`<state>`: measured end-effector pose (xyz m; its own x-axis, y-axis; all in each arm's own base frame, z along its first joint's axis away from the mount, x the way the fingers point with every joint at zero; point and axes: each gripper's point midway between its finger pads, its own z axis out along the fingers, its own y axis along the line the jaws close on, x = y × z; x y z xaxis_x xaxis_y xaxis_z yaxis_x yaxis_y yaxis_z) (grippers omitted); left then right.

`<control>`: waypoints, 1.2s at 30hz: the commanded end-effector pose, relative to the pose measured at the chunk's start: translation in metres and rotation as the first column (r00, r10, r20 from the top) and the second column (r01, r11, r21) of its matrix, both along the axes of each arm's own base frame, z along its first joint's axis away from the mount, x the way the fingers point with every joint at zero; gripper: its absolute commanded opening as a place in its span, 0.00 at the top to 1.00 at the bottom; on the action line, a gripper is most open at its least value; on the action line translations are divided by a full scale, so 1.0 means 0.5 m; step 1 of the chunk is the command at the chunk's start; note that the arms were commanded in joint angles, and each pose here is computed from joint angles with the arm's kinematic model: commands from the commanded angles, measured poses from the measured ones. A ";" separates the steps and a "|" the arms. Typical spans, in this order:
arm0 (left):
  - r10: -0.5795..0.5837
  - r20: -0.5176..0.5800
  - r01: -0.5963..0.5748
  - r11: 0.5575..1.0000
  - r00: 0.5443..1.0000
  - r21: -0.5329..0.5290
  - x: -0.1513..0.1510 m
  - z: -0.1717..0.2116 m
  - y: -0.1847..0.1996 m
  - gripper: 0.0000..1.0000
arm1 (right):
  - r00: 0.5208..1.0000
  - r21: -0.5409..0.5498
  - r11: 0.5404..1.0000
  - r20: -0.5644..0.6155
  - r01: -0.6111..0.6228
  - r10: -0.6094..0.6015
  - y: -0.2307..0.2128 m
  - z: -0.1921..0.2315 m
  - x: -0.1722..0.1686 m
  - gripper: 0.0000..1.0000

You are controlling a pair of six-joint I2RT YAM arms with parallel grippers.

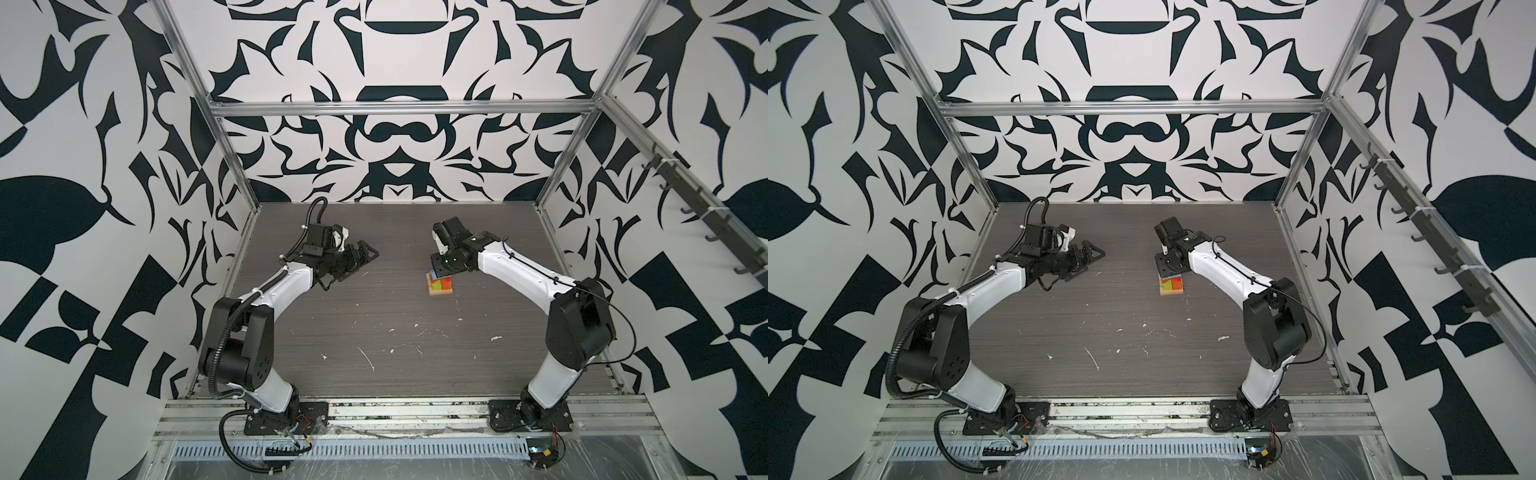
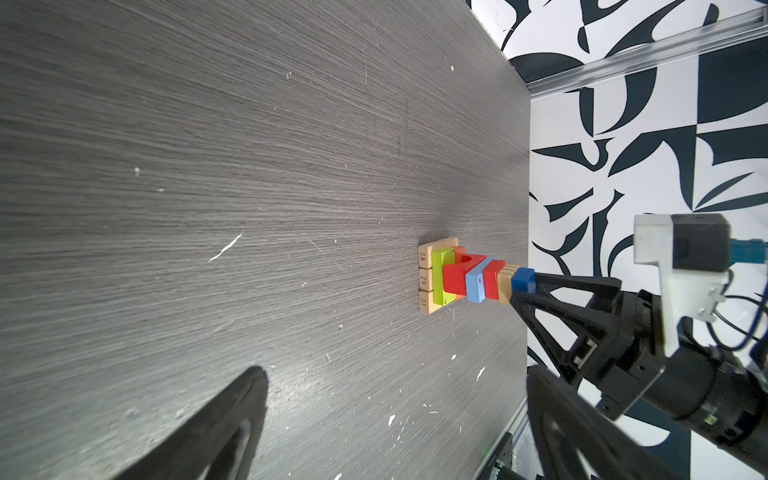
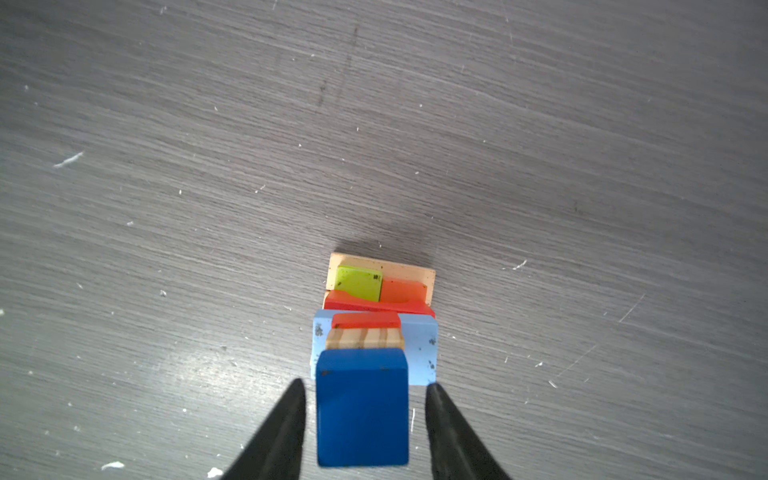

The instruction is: Build the wood block tower

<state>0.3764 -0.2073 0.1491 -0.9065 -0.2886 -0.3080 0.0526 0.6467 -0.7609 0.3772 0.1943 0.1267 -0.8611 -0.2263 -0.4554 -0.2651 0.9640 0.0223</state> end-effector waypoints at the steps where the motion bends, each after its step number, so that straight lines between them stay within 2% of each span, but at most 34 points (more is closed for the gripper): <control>1: -0.006 0.007 0.006 1.000 1.000 -0.013 0.003 0.008 -0.003 0.00 | 0.999 0.040 0.999 0.044 -0.010 0.008 0.008 0.046 0.005 0.40; 7: -0.010 0.006 0.010 1.000 1.000 -0.010 0.000 0.009 -0.003 0.00 | 0.994 0.039 0.999 0.112 0.007 -0.011 -0.006 0.098 0.009 0.20; 12: -0.005 0.006 0.005 1.000 1.000 -0.003 -0.005 0.007 0.001 0.01 | 0.974 0.021 0.998 0.221 0.052 -0.055 -0.038 0.146 0.011 0.01; 15: -0.006 0.024 0.006 1.000 1.000 0.016 -0.002 0.019 0.004 0.00 | 0.950 -0.026 0.993 0.296 0.112 -0.100 -0.075 0.171 0.015 0.01; 19: -0.002 0.060 -0.003 0.996 0.998 0.093 -0.002 0.026 0.024 0.01 | 0.916 -0.056 0.978 0.365 0.202 -0.168 -0.132 0.188 0.017 0.01; 21: 0.003 0.095 -0.016 0.991 0.995 0.136 0.001 0.030 0.037 0.01 | 0.890 -0.056 0.963 0.399 0.263 -0.220 -0.169 0.195 0.021 0.01; 24: 0.001 0.162 -0.035 0.977 0.987 0.210 0.008 0.038 0.057 0.01 | 0.827 -0.057 0.928 0.475 0.369 -0.300 -0.231 0.205 0.025 0.01; 30: -0.023 0.269 -0.079 0.928 0.963 0.364 0.035 0.036 0.109 0.01 | 0.722 -0.027 0.853 0.548 0.521 -0.423 -0.337 0.181 0.031 0.01; 36: 0.050 0.376 -0.232 0.859 0.925 0.457 0.065 0.012 0.210 0.01 | 0.631 -0.009 0.778 0.590 0.629 -0.503 -0.419 0.143 0.043 0.01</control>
